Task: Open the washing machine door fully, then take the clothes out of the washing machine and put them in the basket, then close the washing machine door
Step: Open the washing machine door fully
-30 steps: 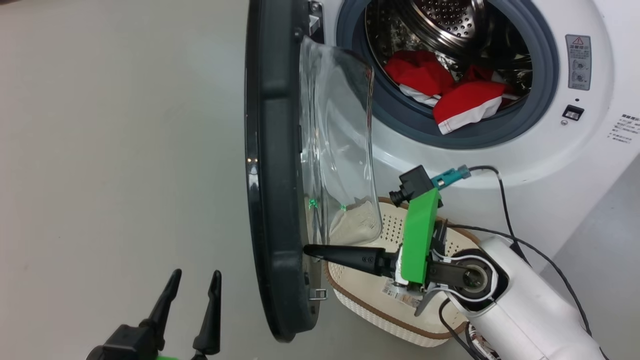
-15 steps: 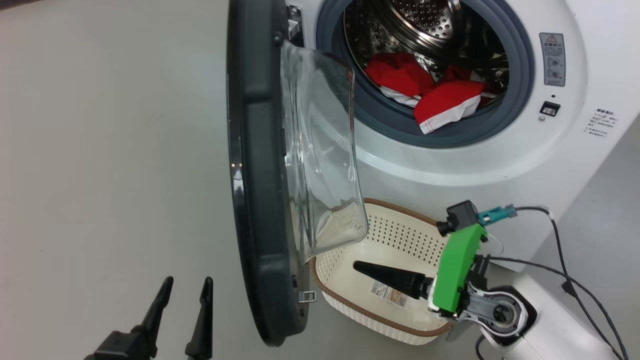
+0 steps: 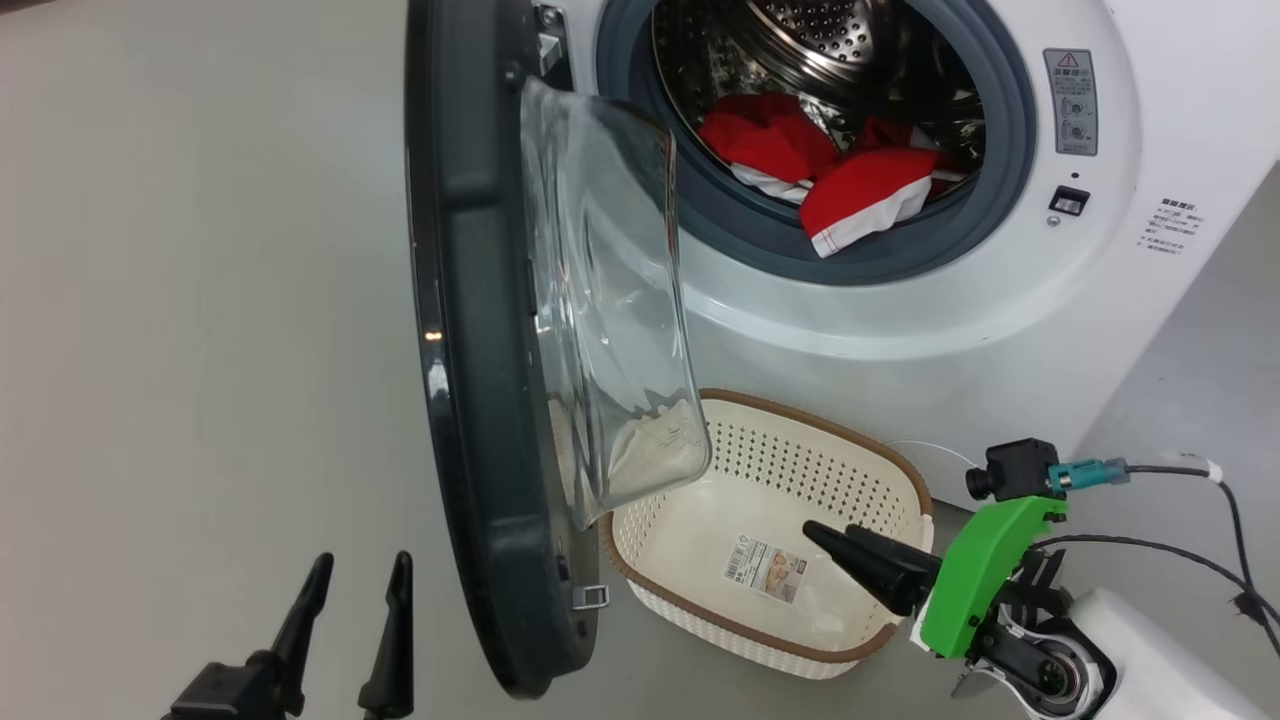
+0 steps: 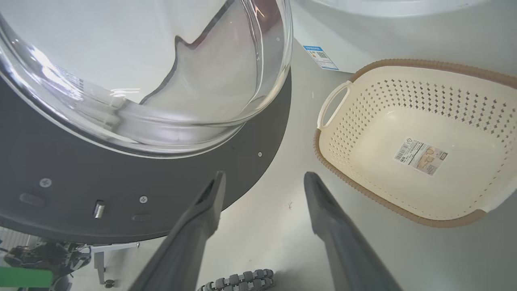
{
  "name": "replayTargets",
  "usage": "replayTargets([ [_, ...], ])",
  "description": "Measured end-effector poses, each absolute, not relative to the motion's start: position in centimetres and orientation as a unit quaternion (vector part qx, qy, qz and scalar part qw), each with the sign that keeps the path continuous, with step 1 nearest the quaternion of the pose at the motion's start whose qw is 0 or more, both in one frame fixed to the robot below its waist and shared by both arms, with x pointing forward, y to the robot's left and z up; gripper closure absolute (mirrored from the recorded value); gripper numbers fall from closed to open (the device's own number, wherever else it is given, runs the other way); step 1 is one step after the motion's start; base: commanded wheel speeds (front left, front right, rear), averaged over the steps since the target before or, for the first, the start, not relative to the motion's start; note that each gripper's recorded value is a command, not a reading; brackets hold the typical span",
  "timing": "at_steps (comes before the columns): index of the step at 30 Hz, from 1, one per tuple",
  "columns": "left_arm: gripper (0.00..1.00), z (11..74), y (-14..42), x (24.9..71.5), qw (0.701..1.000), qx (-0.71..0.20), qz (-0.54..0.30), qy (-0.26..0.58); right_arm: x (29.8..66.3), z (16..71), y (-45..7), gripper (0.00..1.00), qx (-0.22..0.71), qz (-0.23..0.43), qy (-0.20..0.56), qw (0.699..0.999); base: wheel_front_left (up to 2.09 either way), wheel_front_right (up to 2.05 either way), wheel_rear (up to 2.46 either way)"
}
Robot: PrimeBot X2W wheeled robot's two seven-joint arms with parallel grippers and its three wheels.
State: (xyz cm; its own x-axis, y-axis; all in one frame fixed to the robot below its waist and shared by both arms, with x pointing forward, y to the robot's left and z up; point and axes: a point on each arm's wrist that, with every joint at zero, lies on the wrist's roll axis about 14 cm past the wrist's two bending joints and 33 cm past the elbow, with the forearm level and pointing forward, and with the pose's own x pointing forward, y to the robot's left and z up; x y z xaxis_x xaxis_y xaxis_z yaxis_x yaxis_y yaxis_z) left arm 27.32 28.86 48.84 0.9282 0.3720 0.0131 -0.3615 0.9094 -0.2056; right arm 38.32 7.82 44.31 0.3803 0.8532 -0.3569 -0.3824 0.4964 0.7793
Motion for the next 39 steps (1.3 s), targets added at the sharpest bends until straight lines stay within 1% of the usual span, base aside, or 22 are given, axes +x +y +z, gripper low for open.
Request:
replayTargets([
  [4,0.00,48.8,28.7,27.5,0.977,-0.101,0.185,-0.025,38.7,44.1,7.2,0.00,0.284,0.394,0.356,0.798,0.00,0.00,0.00],
  [8,0.00,48.7,28.8,27.5,0.977,-0.101,0.186,-0.024,38.8,43.8,6.6,0.00,0.240,0.401,0.313,0.827,0.00,0.00,0.00],
  [12,0.00,48.6,28.9,27.4,0.977,-0.101,0.188,-0.023,38.4,43.4,6.3,0.00,0.203,0.412,0.272,0.846,0.00,0.00,0.00],
  [17,0.00,48.6,28.9,27.3,0.976,-0.101,0.189,-0.023,38.3,42.9,5.7,0.00,0.170,0.416,0.227,0.864,0.00,0.00,0.00],
  [21,0.00,48.6,29.0,27.3,0.976,-0.102,0.190,-0.023,38.7,42.8,5.3,0.00,0.149,0.415,0.207,0.873,0.00,0.00,0.00],
  [27,0.00,48.6,29.1,27.3,0.976,-0.101,0.192,-0.023,42.2,47.4,4.8,0.00,0.143,0.397,0.107,0.900,0.00,0.00,0.00],
  [30,0.00,48.6,29.2,27.2,0.976,-0.102,0.193,-0.023,42.1,47.9,4.5,0.00,0.142,0.384,0.083,0.908,0.00,0.00,0.00],
  [34,0.00,48.6,29.2,27.1,0.976,-0.102,0.193,-0.024,41.3,47.4,3.7,0.00,0.125,0.367,0.069,0.919,0.00,0.00,0.00],
  [39,0.00,48.7,29.2,27.1,0.975,-0.102,0.194,-0.025,41.7,48.4,2.7,0.00,0.116,0.336,0.036,0.934,0.00,0.00,0.00],
])
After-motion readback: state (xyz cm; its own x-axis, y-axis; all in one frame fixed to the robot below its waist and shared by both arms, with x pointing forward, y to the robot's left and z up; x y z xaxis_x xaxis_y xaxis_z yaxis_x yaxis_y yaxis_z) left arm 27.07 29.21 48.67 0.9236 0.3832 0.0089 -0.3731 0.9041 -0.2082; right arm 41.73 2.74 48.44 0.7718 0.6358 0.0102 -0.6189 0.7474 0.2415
